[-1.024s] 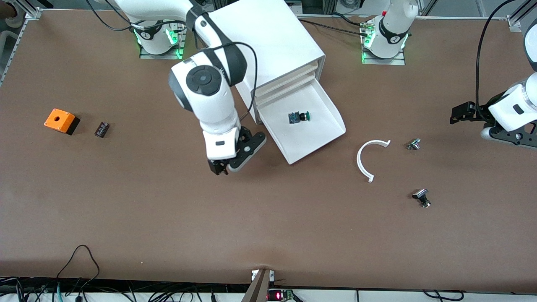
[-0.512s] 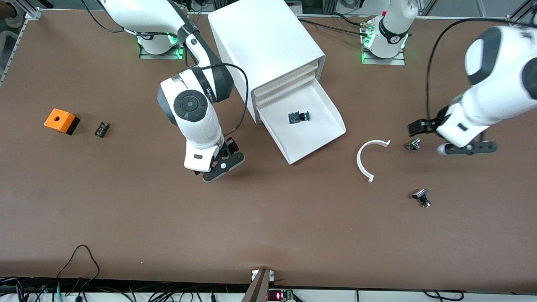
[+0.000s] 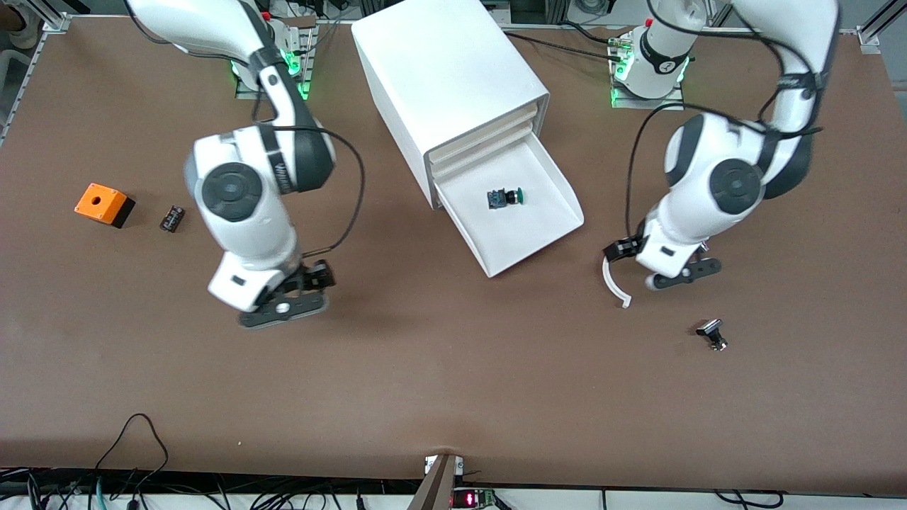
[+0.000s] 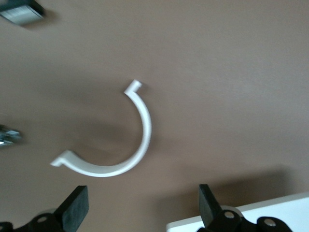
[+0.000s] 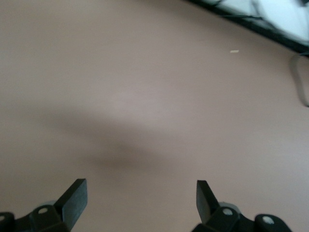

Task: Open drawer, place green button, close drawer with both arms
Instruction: 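Push the drawer shut with the left gripper while the right gripper retreats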

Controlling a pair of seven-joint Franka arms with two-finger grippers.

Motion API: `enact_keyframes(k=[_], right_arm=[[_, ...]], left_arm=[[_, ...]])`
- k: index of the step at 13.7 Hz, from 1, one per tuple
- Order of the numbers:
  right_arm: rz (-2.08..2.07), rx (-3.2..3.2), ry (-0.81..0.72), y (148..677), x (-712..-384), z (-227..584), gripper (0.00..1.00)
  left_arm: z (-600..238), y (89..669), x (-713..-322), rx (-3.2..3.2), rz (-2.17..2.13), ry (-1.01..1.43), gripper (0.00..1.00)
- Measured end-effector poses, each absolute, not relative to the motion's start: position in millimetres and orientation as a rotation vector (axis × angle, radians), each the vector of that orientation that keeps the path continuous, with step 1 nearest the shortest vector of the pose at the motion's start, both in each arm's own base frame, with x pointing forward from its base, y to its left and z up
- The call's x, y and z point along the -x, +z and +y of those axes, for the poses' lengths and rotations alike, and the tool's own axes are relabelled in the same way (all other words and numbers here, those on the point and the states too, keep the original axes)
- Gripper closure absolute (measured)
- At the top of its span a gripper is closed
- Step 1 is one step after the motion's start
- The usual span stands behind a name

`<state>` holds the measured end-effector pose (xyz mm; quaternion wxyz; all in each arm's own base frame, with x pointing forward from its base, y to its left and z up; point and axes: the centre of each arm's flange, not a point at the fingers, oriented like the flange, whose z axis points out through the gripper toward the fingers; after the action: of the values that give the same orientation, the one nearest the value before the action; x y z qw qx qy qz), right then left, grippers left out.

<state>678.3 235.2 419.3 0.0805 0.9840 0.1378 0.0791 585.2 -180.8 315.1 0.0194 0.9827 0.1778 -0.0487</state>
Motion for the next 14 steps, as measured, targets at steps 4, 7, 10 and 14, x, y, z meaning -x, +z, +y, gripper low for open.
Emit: enact_keyframes(k=[4, 7, 10, 14], right_arm=[[0.158, -3.090, 0.292, 464, -694, 149, 0.00], [-0.002, -3.185, 0.275, 500, -687, 86, 0.00], [-0.055, -3.214, 0.262, 526, -658, 47, 0.00], [0.016, -3.183, 0.286, 548, -639, 34, 0.00]], left_arm=[[-221, 261, -580, -2.960, 0.707, -0.183, 0.00], [-249, 226, -572, -2.939, 0.739, -0.152, 0.00], [-270, 204, -562, -2.956, 0.711, -0.145, 0.00], [-295, 201, -549, -2.961, 0.676, -0.167, 0.00]])
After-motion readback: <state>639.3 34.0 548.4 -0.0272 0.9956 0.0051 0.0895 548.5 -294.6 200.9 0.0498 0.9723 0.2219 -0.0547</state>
